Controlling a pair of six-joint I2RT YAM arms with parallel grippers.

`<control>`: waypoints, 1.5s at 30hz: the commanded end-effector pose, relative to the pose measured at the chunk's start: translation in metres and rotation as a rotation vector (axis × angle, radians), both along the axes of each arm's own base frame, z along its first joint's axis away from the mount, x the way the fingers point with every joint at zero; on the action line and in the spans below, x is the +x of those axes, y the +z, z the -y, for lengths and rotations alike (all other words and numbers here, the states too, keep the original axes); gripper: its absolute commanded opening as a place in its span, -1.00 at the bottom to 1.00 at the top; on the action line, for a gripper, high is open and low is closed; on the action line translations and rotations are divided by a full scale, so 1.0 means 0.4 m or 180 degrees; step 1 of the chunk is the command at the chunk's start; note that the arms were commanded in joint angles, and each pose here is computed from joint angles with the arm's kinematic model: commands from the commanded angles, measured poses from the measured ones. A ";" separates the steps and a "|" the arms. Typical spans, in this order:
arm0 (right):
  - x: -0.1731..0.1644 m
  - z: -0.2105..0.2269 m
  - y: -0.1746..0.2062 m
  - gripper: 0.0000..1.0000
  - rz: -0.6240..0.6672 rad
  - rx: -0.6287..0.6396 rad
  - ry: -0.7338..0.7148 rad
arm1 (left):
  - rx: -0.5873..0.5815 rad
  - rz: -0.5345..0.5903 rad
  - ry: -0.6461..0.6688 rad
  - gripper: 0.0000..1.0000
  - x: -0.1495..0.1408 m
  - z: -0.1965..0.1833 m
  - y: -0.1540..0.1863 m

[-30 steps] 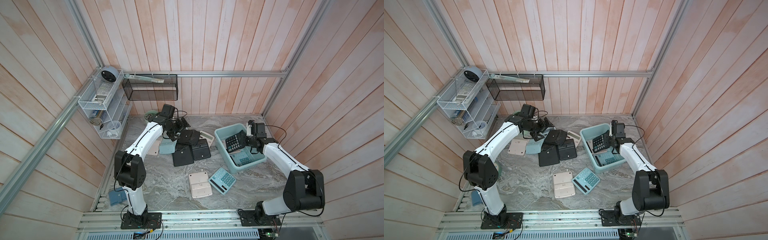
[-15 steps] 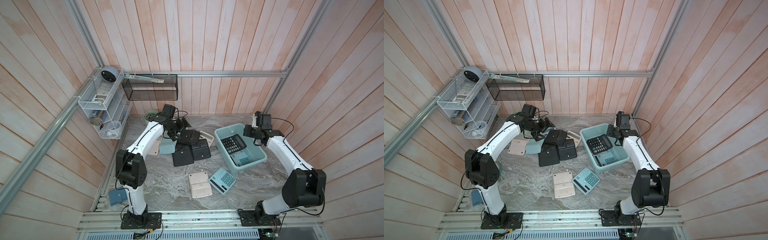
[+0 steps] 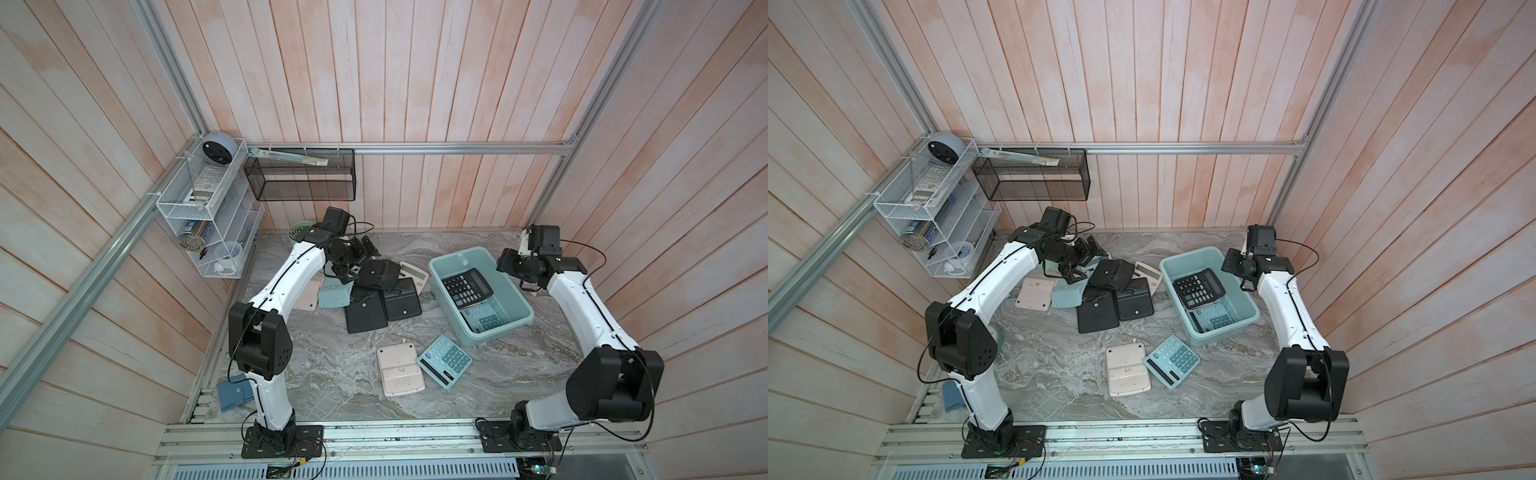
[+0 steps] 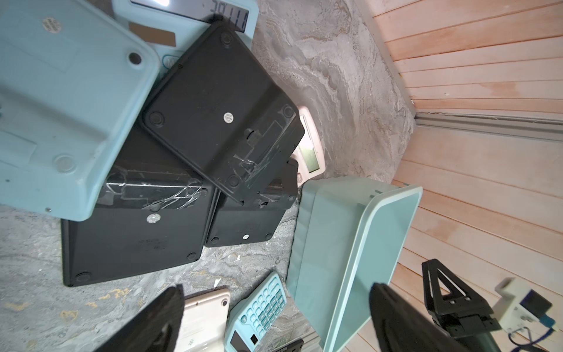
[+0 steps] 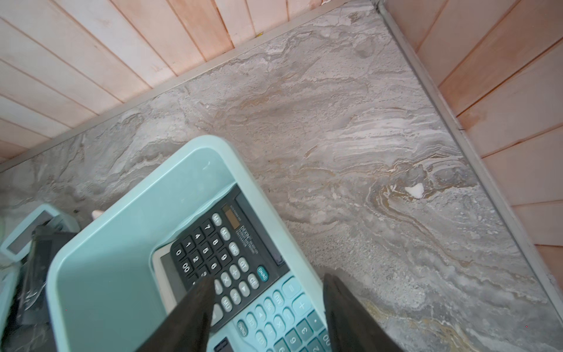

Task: Put the calculator in the storage box
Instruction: Pick up the calculator at the center of the board.

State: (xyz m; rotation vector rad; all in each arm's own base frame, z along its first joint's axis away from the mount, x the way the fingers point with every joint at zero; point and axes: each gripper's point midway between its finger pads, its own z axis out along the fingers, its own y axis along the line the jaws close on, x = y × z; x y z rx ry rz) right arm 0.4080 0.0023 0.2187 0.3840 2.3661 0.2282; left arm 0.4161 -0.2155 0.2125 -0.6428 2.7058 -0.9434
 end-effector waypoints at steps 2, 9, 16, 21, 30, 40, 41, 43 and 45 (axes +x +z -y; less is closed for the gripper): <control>-0.088 -0.104 0.043 0.26 0.0030 0.0531 0.0459 | 0.0079 -0.0060 -0.0031 1.00 -0.072 -0.028 0.008; -0.224 -0.252 0.083 0.27 -0.0068 0.0633 0.1148 | 0.0154 -0.0451 -0.0077 1.00 -0.218 -0.067 -0.082; -0.397 -0.431 0.048 0.27 -0.0349 0.0542 0.1873 | -0.0017 -0.0780 -0.0081 1.00 -0.360 -0.071 -0.169; -0.509 -0.502 -0.012 0.27 -0.0540 0.0510 0.2156 | -0.0238 -0.0928 -0.0166 1.00 -0.429 -0.029 -0.219; -0.597 -0.560 -0.117 0.26 -0.0828 0.0272 0.2415 | -0.0376 -0.1111 -0.0311 1.00 -0.485 0.005 -0.308; -0.659 -0.617 -0.222 0.26 -0.1160 0.0219 0.2605 | -0.0444 -0.1185 -0.0416 0.96 -0.524 0.012 -0.369; -0.663 -0.621 -0.232 0.26 -0.1186 0.0222 0.2598 | -0.0435 -0.1196 -0.0426 0.96 -0.531 0.013 -0.375; -0.670 -0.635 -0.248 0.26 -0.1229 0.0274 0.2600 | -0.0430 -0.1219 -0.0448 0.94 -0.543 0.016 -0.383; -0.679 -0.645 -0.271 0.26 -0.1298 0.0266 0.2604 | -0.0416 -0.1245 -0.0503 0.91 -0.557 0.021 -0.391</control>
